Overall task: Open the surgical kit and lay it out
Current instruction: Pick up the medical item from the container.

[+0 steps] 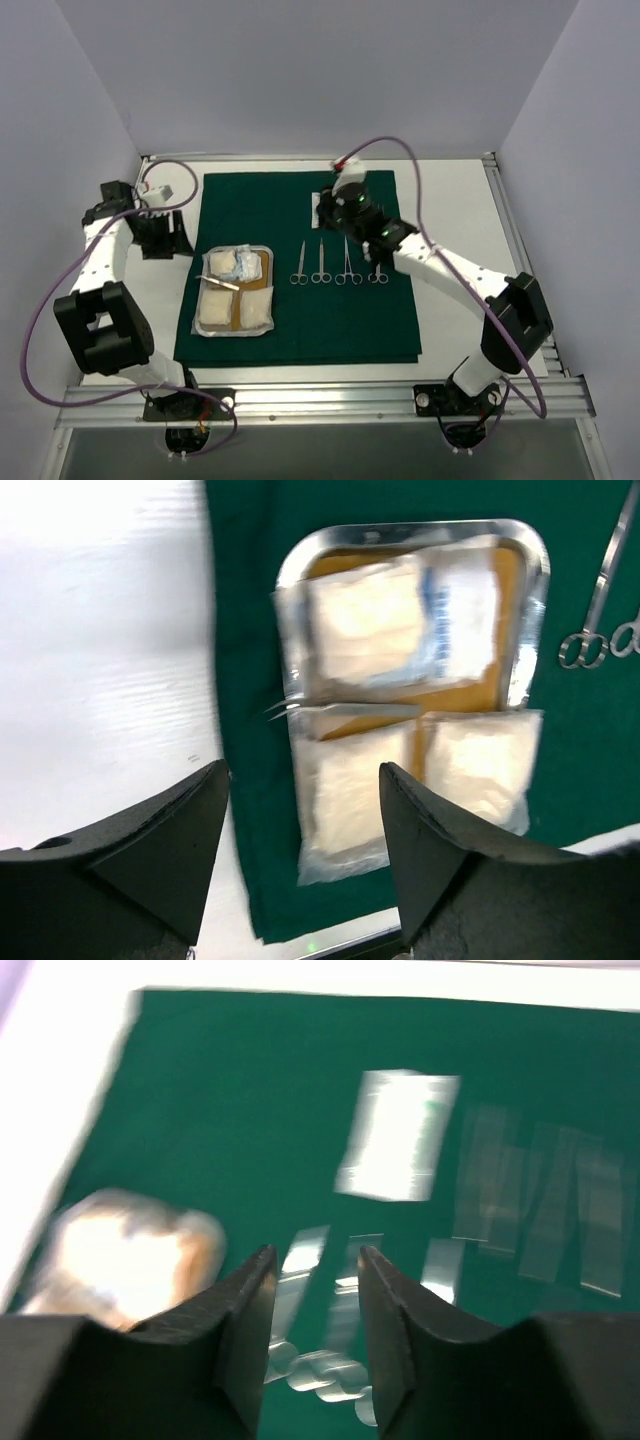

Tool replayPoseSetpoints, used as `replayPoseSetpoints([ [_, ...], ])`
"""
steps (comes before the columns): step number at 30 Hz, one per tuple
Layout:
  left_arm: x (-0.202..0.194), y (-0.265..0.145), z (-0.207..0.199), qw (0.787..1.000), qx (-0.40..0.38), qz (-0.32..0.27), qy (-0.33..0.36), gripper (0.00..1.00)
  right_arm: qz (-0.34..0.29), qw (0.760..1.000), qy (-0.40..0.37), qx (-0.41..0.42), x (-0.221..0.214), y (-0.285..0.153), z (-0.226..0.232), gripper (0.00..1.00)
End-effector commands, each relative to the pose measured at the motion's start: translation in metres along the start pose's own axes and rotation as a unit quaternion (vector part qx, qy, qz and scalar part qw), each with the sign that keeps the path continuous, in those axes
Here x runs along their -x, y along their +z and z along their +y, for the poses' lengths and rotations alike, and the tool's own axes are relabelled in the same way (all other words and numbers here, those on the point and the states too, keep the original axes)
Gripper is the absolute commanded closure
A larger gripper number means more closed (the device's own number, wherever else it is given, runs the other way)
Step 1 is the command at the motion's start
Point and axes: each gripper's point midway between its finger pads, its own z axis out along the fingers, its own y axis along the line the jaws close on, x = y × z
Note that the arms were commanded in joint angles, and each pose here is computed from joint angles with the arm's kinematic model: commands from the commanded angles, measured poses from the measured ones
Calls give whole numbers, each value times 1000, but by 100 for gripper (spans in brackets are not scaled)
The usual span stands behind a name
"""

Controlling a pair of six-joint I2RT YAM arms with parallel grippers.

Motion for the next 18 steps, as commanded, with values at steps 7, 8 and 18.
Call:
replayPoseSetpoints([
  [7,-14,-37,77,997,24,-38,-69,31,57,949,-175,256,-93,10,230,77],
  [8,-16,-38,81,996,24,-38,-74,31,80,940,-189,272,-123,19,244,77],
  [18,-29,-38,94,995,21,-35,-93,31,102,910,-220,337,-176,59,324,71],
])
